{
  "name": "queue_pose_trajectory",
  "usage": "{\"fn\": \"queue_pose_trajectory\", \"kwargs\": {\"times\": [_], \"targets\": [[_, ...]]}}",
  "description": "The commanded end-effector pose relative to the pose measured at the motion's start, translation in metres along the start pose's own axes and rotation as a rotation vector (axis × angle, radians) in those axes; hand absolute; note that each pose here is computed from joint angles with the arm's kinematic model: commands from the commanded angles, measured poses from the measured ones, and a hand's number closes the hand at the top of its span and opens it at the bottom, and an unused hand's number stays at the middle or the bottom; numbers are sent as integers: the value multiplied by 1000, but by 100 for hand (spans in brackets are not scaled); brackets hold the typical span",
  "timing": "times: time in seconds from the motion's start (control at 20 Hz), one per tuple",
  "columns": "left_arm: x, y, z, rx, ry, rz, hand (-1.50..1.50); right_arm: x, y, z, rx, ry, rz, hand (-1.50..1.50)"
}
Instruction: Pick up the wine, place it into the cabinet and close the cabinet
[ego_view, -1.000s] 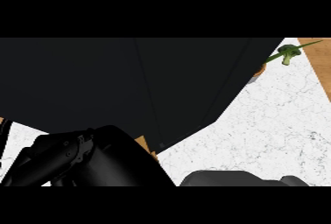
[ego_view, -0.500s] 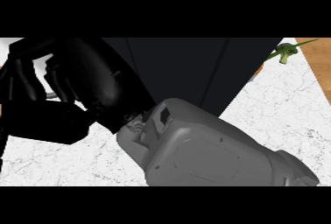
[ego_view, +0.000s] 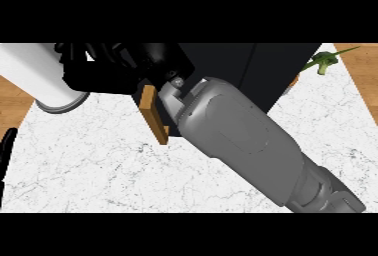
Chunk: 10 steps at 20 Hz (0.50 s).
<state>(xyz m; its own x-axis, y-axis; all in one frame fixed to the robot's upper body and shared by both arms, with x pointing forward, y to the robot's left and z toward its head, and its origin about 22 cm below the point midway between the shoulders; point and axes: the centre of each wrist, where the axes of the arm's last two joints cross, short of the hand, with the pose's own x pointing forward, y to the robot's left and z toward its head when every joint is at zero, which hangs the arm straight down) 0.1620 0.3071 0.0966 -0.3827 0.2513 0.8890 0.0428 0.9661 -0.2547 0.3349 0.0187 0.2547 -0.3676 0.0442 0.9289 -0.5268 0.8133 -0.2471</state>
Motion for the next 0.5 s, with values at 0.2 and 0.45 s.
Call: {"fn": "queue_pose_trajectory", "kwargs": {"times": [0.2,0.45], "targets": [[-2,0,-3,-8,27,6,-150,-57,-45,-9,-79,63,68,150],[-4,1,-10,4,-2,-6,-150,-50,-68,-11,-117,52,140,150]]}}
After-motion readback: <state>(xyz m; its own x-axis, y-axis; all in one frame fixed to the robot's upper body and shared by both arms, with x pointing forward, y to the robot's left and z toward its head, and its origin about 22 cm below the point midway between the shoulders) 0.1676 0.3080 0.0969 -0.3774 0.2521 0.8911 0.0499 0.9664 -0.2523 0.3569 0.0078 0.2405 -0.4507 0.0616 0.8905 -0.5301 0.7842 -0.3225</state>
